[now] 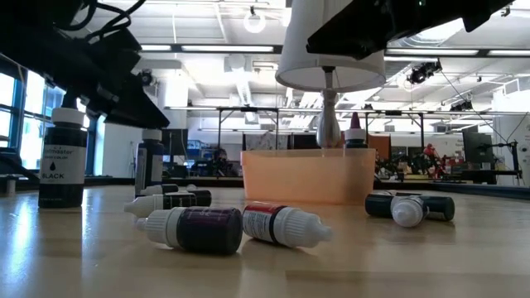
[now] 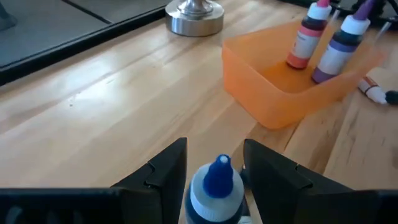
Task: Pick & Place food coloring
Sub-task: Put the large blue food coloring bottle into the orange bin
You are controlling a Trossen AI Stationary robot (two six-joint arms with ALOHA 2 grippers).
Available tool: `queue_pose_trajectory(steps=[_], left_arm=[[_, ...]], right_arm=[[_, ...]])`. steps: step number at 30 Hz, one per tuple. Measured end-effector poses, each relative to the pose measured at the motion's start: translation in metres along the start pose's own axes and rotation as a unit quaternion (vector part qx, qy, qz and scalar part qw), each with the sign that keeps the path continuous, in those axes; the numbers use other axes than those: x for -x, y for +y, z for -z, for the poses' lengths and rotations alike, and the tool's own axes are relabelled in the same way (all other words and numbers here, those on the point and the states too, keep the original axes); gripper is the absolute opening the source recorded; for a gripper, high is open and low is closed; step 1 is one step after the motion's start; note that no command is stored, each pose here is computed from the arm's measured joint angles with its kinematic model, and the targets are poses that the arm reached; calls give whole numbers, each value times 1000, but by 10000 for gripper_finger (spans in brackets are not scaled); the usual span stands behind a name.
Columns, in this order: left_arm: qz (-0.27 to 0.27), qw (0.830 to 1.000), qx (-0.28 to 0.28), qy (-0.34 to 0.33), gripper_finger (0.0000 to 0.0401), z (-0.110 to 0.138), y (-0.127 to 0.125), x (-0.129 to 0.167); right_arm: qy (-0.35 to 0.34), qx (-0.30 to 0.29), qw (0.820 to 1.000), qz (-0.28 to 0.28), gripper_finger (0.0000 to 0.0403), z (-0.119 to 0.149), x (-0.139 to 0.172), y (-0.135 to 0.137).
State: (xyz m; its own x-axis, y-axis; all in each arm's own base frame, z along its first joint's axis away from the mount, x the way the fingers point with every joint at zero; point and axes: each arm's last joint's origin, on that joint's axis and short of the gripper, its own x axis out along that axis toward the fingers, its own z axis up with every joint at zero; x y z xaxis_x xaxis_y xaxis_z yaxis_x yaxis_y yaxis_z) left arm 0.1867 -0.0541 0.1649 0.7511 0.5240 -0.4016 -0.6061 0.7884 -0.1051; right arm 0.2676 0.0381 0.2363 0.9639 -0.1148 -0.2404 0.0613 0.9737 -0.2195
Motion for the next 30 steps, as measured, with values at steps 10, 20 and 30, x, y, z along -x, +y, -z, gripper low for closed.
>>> queue_pose_trajectory(steps=[10,20,30], left_arm=[[5,1000,-1,22,156,4,1,0],[-1,999,-13,31,156,6,3,0],[8,999,-4,36,97,6,2,0]], right_arm=[[2,-14,1000,0,140,0,0,0],[15,-21,1000,-2,140,3,0,0],[18,-42,999,-2,139,3,1,0]])
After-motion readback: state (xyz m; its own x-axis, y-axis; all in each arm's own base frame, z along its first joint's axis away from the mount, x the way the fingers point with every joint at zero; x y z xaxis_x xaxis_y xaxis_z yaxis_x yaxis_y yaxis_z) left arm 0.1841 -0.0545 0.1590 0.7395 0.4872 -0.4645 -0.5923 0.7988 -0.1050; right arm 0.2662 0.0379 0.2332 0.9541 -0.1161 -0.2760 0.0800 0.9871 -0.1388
